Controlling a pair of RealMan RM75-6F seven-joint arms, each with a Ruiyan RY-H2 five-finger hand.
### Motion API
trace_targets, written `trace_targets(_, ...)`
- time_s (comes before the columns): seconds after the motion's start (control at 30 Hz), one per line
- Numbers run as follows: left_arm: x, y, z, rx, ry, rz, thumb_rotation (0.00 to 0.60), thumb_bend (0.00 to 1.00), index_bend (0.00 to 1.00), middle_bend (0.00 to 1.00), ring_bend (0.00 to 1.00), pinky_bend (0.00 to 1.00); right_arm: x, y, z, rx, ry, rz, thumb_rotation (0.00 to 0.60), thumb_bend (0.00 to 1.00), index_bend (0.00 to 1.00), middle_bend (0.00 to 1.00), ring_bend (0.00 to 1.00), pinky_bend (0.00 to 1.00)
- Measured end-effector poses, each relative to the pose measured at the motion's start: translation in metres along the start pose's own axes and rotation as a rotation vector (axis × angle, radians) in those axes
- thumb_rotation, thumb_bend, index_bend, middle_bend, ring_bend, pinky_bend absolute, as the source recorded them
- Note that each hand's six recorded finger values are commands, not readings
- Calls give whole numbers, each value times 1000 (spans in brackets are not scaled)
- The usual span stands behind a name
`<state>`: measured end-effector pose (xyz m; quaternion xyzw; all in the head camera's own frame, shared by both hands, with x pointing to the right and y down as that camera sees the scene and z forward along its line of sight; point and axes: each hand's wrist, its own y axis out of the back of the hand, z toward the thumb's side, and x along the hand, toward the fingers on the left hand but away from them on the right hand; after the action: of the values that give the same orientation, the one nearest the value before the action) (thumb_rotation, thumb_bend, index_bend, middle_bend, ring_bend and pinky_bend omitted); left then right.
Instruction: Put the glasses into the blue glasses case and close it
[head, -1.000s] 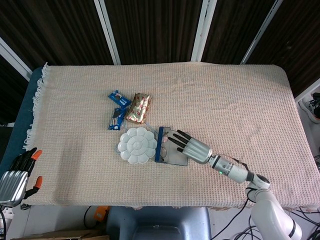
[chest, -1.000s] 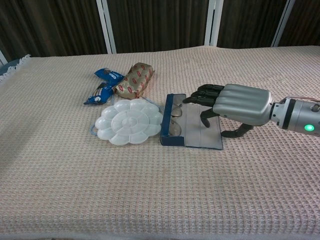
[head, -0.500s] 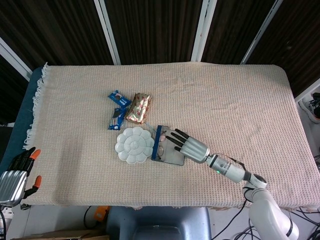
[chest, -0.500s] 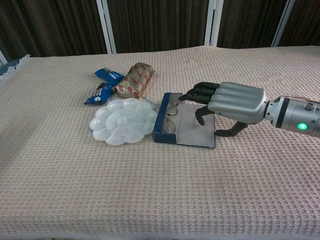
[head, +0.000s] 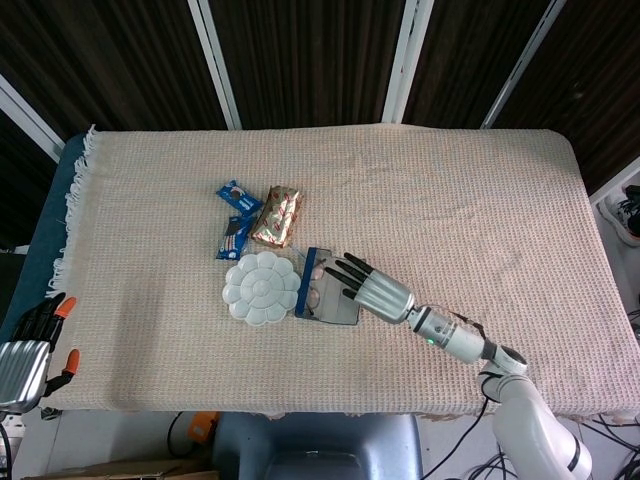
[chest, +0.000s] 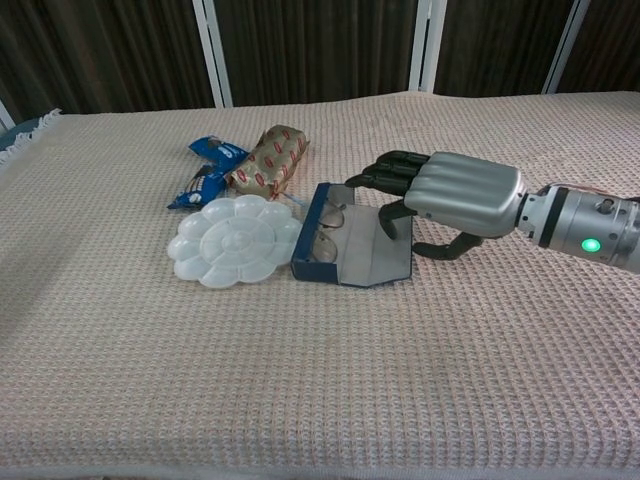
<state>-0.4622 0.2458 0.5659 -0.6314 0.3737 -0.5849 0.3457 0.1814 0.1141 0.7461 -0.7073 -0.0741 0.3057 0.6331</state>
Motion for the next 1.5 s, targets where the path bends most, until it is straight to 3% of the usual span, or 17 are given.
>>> trace_targets(0.73,-1,3,-3,-14,9,9,600,454,0,38,74,131,-39,13,9,3,-12,-32,600,524,644,152,24,76)
trace_targets(1.07,-1,3,-2,-17,-2,4,600,455,0,38,76,131,-28,10,7,9,-8,-30,600,536,796,186,30,78)
trace_targets(1.5,-1,3,-1,-17,-9,1,600,455,0,38,75,132,16,9,10,17,30,-54,600,553,816,187,30,81)
